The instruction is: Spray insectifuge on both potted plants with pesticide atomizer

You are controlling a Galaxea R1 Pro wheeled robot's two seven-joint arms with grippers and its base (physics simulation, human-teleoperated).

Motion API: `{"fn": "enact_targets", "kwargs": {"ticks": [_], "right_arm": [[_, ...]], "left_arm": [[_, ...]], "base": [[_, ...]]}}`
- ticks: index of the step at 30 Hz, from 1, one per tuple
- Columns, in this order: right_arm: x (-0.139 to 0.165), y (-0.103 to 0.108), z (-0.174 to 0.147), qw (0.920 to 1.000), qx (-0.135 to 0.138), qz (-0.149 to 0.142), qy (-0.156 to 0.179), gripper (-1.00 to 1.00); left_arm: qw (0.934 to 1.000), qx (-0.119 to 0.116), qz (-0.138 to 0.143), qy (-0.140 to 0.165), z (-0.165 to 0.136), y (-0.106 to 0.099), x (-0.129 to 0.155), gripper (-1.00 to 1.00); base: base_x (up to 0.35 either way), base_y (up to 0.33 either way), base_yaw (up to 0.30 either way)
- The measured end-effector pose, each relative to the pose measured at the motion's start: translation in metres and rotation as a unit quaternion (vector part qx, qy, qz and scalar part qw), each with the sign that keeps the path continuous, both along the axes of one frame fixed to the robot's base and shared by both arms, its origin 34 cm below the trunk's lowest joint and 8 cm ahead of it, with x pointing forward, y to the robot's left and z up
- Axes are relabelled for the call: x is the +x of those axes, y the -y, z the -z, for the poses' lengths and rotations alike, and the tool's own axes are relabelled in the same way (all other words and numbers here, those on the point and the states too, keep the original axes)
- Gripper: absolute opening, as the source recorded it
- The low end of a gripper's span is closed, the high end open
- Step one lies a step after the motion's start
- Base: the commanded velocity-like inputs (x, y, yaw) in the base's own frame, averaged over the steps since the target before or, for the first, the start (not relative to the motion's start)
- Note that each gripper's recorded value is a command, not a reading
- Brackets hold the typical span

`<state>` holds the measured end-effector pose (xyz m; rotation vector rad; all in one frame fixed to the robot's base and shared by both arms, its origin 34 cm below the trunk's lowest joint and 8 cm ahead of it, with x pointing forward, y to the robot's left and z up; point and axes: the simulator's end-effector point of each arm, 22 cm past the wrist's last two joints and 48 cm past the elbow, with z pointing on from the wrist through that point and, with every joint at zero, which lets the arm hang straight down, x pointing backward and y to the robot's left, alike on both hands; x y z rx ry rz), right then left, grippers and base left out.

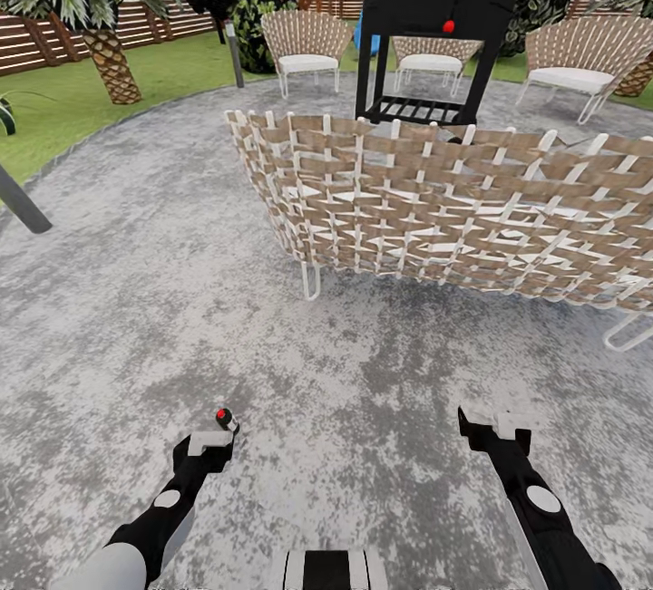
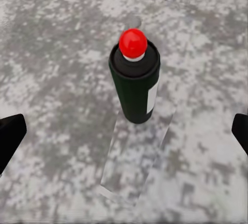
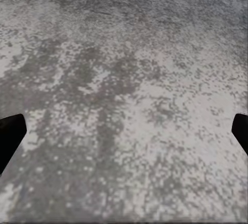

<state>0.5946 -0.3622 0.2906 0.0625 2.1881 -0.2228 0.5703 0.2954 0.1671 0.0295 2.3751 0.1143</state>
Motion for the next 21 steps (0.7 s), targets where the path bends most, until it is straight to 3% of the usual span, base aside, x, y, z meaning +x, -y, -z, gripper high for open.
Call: {"fn": "enact_targets", "kwargs": {"ticks": [21], "right_arm": [[-0.028, 0.003, 0.054, 0.9985, -0.002, -0.003, -0.055, 1.0]], "left_arm": [[0.9991, 0.001, 0.0, -0.043, 0.043, -0.001, -0.03, 1.0]], "base": [[0.0, 0.0, 0.0]]}}
